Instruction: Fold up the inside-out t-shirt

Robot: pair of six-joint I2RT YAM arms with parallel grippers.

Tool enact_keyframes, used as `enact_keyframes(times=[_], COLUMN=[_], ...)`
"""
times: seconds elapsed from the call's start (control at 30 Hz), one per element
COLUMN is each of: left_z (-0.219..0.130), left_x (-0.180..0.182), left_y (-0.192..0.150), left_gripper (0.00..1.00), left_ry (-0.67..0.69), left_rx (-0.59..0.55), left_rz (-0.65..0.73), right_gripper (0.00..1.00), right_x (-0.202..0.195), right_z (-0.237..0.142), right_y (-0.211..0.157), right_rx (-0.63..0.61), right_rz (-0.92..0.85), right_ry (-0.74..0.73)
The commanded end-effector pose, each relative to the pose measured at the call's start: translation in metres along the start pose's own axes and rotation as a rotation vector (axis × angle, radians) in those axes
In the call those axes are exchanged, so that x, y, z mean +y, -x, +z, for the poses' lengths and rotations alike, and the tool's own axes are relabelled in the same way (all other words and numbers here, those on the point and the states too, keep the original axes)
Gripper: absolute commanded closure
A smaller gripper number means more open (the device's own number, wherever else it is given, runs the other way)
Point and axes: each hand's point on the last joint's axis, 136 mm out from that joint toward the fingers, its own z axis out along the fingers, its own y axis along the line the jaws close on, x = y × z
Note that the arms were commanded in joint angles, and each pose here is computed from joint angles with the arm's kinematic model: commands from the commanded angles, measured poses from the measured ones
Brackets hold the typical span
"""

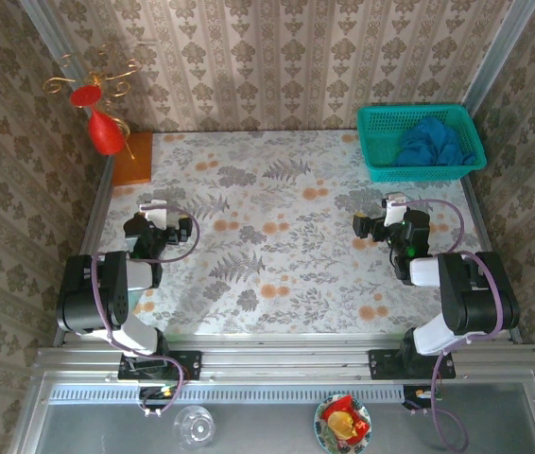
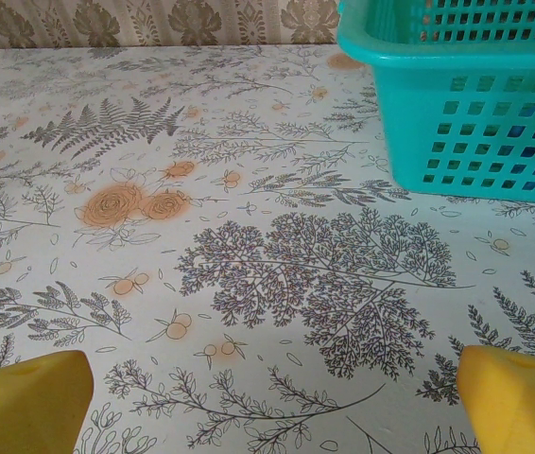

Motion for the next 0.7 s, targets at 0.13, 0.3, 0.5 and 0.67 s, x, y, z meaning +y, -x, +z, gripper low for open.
enact_keyframes(times=[0.13,0.3,0.5,0.67], left_z=[0.001,-0.004,-0.017,-0.025], left_x=[0.003,0.004,0.018,0.014], left_y=[0.003,0.01,0.032,0.052], left_gripper=[0.0,0.0,0.0,0.0], left_ry=[0.014,0.022,0.122,0.174], left_rx=[-0.008,-0.025,-0.002,0.047], left_rz=[-0.016,-0.016,-0.029,-0.029], right_gripper=[0.0,0.0,0.0,0.0], right_x=[-0.001,-0.002,-0.006,-0.018], right_z=[-0.002,-0.007,-0.026,-0.037], right_y=[0.005,0.018,0.058,0.098], right_rx=[-0.03,-0.023,-0.018,-0.021], right_rz=[-0.021,-0.044,-0.02,0.053], right_ry=[-0.021,-0.083,-0.143,-0.217])
